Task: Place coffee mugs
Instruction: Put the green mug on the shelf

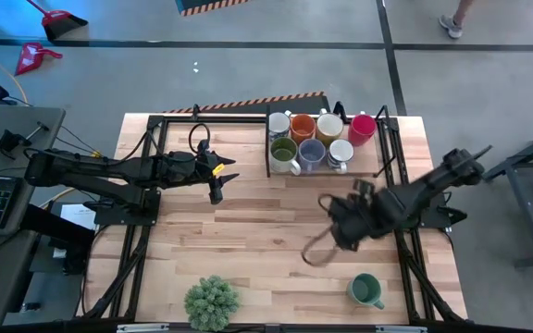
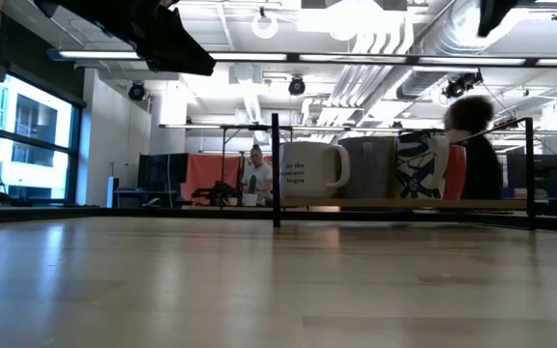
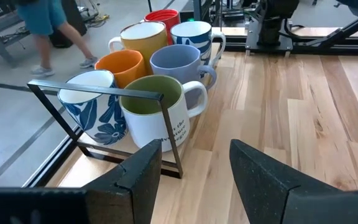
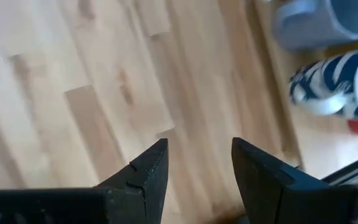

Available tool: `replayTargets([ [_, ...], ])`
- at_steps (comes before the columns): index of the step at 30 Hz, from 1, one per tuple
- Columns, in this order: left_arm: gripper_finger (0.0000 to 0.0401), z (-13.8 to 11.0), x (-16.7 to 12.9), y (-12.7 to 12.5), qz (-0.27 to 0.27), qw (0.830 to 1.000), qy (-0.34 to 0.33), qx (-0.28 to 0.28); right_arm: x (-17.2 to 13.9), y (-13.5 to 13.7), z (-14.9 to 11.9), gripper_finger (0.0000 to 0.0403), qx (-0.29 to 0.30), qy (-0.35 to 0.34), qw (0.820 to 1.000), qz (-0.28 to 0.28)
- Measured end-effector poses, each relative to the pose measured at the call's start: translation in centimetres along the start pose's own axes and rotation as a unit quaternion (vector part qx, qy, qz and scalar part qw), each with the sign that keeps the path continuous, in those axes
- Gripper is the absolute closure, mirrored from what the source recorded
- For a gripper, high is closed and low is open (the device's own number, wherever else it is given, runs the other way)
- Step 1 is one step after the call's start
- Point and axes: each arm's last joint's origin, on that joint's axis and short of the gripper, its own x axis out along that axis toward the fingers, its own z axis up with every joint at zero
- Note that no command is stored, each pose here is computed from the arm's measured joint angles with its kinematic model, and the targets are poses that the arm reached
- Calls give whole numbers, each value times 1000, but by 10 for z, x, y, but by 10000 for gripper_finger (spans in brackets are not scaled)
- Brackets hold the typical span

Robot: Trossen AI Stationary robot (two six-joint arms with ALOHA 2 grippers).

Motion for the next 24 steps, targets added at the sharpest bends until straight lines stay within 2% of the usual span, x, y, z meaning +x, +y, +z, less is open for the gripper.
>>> replayTargets([
  [5, 221, 0, 0, 0, 0, 1000, 0, 0, -10, 29, -34, 249, -3, -17, 1000, 7],
  [8, 221, 0, 0, 0, -2, 1000, 1, 0, -5, 43, -53, 249, 2, -6, 1000, 11],
  [11, 221, 0, 0, 0, -7, 1000, 1, 0, 6, 56, -68, 249, 15, 16, 999, 40],
  [20, 221, -1, 0, -1, -14, 1000, 3, 1, 28, 81, -101, 249, 8, 84, 990, 110],
  [24, 221, -1, 0, -1, -14, 1000, 3, 0, 29, 88, -109, 249, -7, 83, 988, 132],
])
